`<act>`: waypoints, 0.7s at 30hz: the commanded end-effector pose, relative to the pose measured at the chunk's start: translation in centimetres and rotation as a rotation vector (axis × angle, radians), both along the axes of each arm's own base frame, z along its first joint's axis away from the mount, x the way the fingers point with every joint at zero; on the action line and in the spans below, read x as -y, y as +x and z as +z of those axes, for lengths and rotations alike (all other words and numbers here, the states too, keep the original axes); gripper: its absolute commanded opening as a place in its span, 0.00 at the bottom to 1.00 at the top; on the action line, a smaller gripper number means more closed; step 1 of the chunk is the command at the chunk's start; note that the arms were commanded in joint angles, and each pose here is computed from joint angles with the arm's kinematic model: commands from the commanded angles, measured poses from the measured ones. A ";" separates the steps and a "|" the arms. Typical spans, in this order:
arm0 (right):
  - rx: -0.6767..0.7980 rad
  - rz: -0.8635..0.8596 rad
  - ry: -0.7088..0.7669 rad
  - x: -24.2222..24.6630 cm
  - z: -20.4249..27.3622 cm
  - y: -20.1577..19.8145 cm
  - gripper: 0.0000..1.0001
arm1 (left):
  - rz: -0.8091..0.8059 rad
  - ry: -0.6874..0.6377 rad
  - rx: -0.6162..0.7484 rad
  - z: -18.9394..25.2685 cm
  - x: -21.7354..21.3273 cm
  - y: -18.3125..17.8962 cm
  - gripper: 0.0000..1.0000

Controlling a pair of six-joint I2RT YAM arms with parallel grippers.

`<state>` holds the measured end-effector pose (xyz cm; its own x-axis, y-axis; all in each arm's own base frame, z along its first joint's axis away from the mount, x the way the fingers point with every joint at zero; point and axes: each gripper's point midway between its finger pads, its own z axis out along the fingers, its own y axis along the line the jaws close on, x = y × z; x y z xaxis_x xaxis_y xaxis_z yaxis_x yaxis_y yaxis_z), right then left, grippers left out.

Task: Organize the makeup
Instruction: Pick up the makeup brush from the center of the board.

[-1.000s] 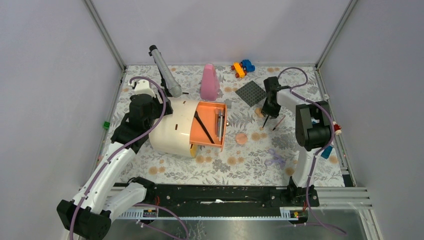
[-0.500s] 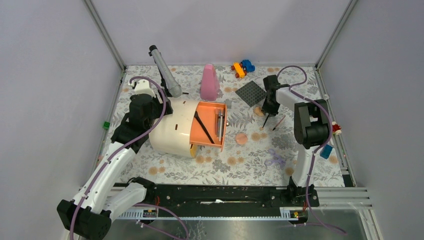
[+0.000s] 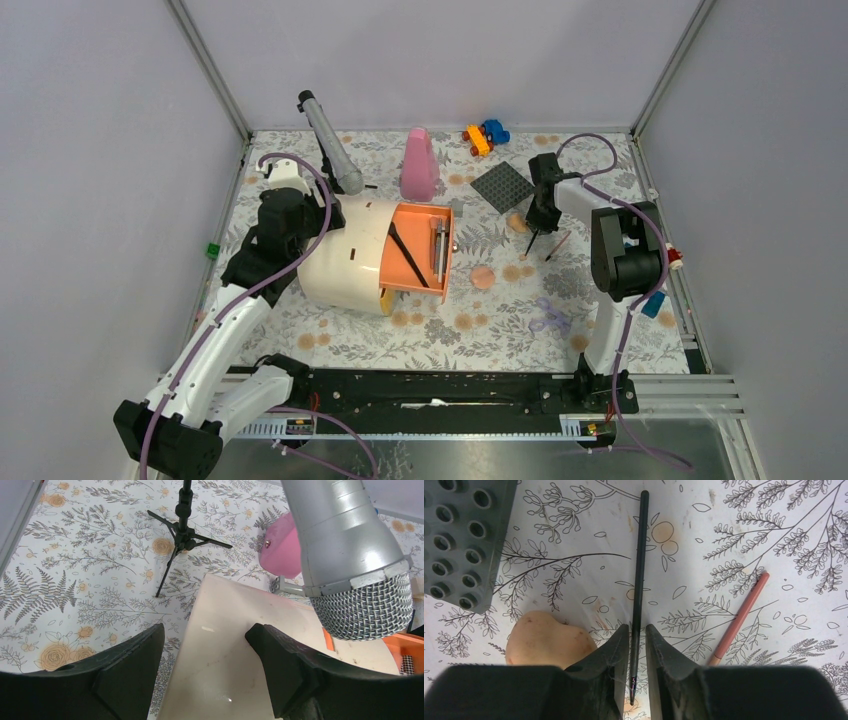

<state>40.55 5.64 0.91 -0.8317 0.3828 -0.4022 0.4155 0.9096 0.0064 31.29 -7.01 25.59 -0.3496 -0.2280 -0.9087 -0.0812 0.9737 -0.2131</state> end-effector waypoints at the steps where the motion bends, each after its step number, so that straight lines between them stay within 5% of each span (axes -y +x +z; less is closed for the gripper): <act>1: -0.198 0.007 -0.066 1.4 -2.7 -4.4 0.24 | -0.021 0.023 -0.027 -0.6 -0.1 -0.5 0.76; 9: -0.180 0.024 -0.037 0.9 -2.5 -4.1 0.00 | -0.018 0.024 -0.028 -0.7 -0.1 -0.4 0.76; 21: 0.248 0.080 0.092 -1.1 12.2 -1.1 0.00 | -0.001 0.027 -0.011 -0.2 -0.6 -0.7 0.76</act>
